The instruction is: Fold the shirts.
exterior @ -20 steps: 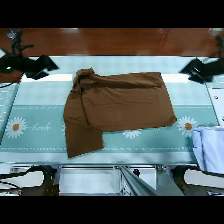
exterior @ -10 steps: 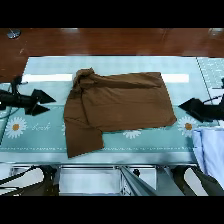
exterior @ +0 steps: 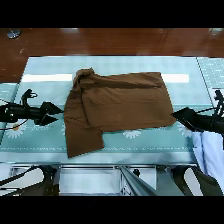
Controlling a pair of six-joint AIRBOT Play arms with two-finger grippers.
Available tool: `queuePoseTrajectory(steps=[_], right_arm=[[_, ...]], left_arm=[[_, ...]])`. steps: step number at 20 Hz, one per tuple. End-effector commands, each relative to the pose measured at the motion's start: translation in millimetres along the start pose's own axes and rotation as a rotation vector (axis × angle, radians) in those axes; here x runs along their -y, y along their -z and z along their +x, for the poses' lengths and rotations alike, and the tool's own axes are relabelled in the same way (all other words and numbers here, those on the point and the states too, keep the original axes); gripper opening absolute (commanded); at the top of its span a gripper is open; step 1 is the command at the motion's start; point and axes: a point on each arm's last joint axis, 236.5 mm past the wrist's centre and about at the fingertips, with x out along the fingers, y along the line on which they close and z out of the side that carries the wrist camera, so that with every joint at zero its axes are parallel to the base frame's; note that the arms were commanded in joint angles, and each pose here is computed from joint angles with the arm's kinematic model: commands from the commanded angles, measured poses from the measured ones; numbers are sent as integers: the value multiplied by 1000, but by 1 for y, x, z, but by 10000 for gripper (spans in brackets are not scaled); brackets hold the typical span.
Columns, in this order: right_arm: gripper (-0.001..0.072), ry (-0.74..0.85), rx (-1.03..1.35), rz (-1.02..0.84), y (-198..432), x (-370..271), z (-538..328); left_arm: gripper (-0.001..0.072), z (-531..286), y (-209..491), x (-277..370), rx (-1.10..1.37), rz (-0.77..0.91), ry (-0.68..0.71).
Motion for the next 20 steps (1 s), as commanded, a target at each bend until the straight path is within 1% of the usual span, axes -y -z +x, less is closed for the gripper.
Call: queuePoseTrajectory(steps=[1,5,7,9,11,12,13,14,15,17,18,20], right_arm=[[615,-5,-1,13,2,-1,0],[614,-7,-13,12,5,-1,0],[614,-5,-9,12,3,-1,0],[615,-4,-3,29,2,-1,0],[615,-1,9,36,-1,0,0],[615,2,20,39,-3,1,0],[615,14,36,43,-7,4,0],[615,41,52,63,-11,11,0],[615,113,64,69,-13,28,-2],[615,293,36,142,-6,73,-5],[615,316,-12,166,3,80,-2],[615,240,-99,182,15,66,12]], left_arm=[[701,15,-9,0,49,-3,-43],[701,33,-12,13,71,28,-77],[701,46,1,19,17,55,-81],[701,60,19,24,-54,119,-86],[694,70,25,27,-81,137,-93],[545,71,25,26,-81,126,-95],[229,69,25,26,-83,127,-92],[26,67,26,26,-90,125,-85],[21,64,29,27,-107,140,-73],[22,60,33,32,-138,164,-56],[21,58,35,34,-148,168,-51],[22,58,34,35,-147,182,-49]])
